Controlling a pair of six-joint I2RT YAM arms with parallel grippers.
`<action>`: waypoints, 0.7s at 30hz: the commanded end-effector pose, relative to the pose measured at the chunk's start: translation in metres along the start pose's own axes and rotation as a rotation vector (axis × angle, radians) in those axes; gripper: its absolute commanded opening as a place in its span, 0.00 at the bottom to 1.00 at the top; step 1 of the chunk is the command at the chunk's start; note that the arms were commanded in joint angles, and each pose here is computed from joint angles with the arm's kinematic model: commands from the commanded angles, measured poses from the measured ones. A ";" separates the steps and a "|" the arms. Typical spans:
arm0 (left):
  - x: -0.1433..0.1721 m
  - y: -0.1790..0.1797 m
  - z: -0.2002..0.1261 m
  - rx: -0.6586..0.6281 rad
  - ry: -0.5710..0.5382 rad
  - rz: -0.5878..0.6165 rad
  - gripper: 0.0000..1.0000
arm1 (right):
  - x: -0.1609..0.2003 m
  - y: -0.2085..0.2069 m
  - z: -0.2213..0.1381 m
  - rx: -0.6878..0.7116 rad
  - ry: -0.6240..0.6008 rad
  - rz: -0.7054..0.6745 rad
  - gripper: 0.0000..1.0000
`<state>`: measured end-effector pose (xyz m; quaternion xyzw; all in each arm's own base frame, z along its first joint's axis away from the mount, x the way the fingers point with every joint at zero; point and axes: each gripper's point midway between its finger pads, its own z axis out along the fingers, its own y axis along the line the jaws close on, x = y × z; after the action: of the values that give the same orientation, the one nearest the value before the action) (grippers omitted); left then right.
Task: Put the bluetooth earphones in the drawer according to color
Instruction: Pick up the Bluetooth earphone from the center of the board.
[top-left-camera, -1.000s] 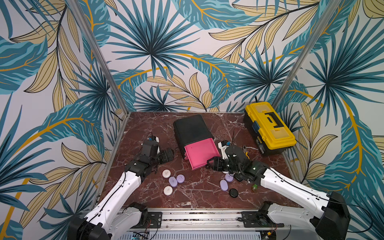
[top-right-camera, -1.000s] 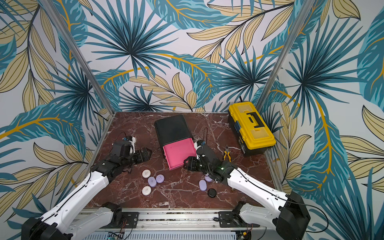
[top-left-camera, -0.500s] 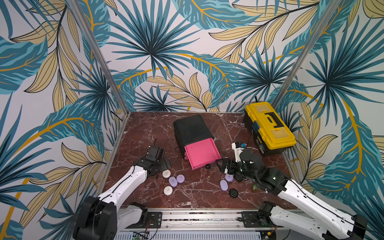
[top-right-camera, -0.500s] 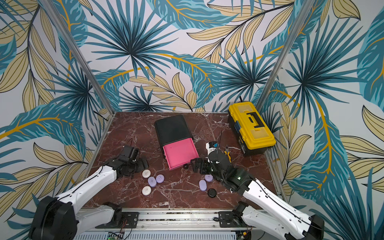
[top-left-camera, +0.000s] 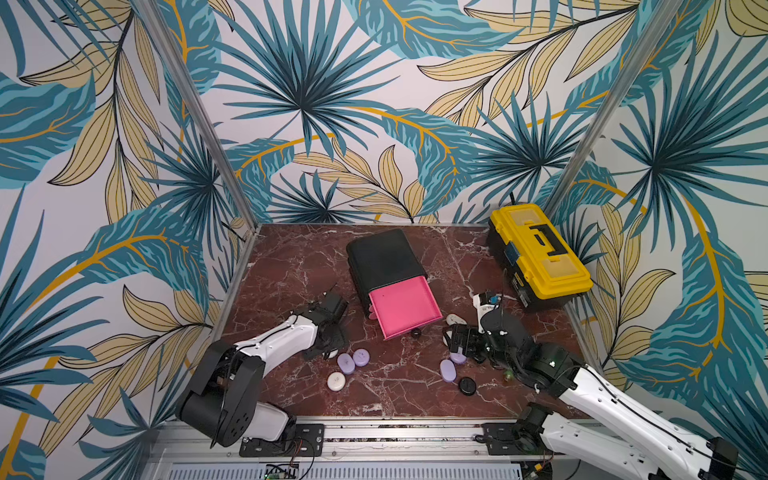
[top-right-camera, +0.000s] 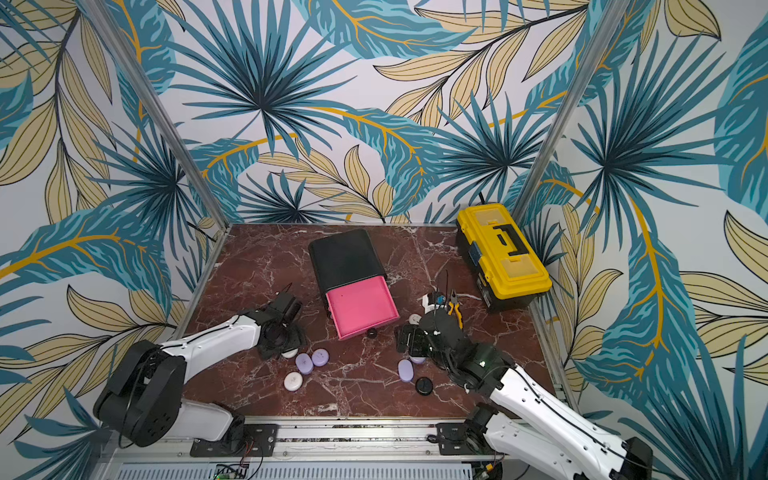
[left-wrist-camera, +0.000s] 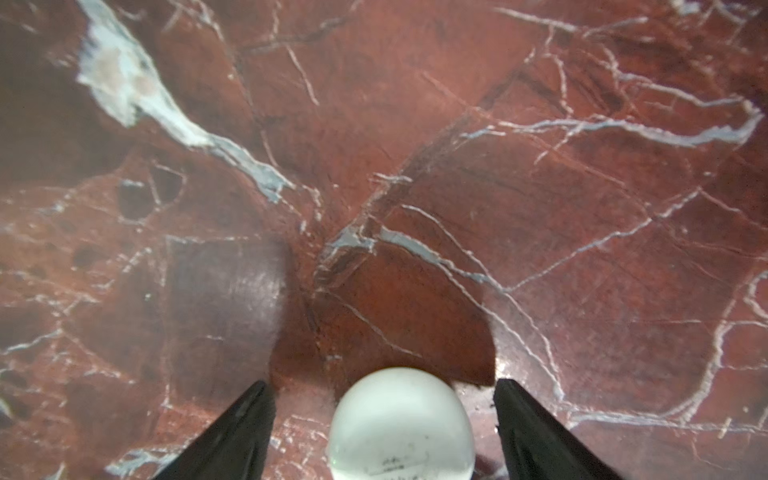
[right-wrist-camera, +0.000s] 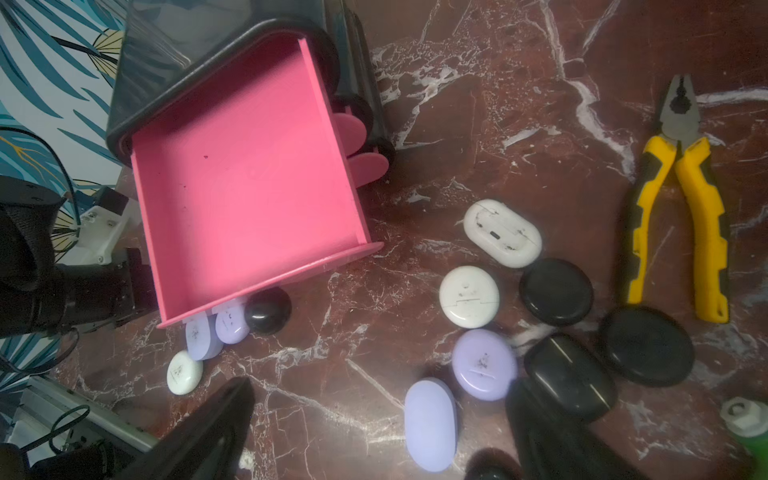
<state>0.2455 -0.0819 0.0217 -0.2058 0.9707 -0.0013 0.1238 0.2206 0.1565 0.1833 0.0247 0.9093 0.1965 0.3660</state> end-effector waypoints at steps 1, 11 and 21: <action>-0.012 -0.014 -0.007 0.036 -0.044 -0.007 0.84 | 0.006 -0.009 0.001 0.035 0.005 -0.007 1.00; -0.003 -0.011 0.010 0.004 -0.017 -0.015 0.64 | 0.009 -0.013 0.001 0.038 0.002 -0.004 0.99; -0.004 -0.016 0.005 0.037 -0.028 -0.003 0.43 | 0.012 -0.016 -0.002 0.028 -0.008 0.009 1.00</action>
<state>0.2593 -0.0875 0.0213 -0.2101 0.9658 -0.0018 0.1517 0.2156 0.1492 0.1810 0.0285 0.9056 0.1977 0.3741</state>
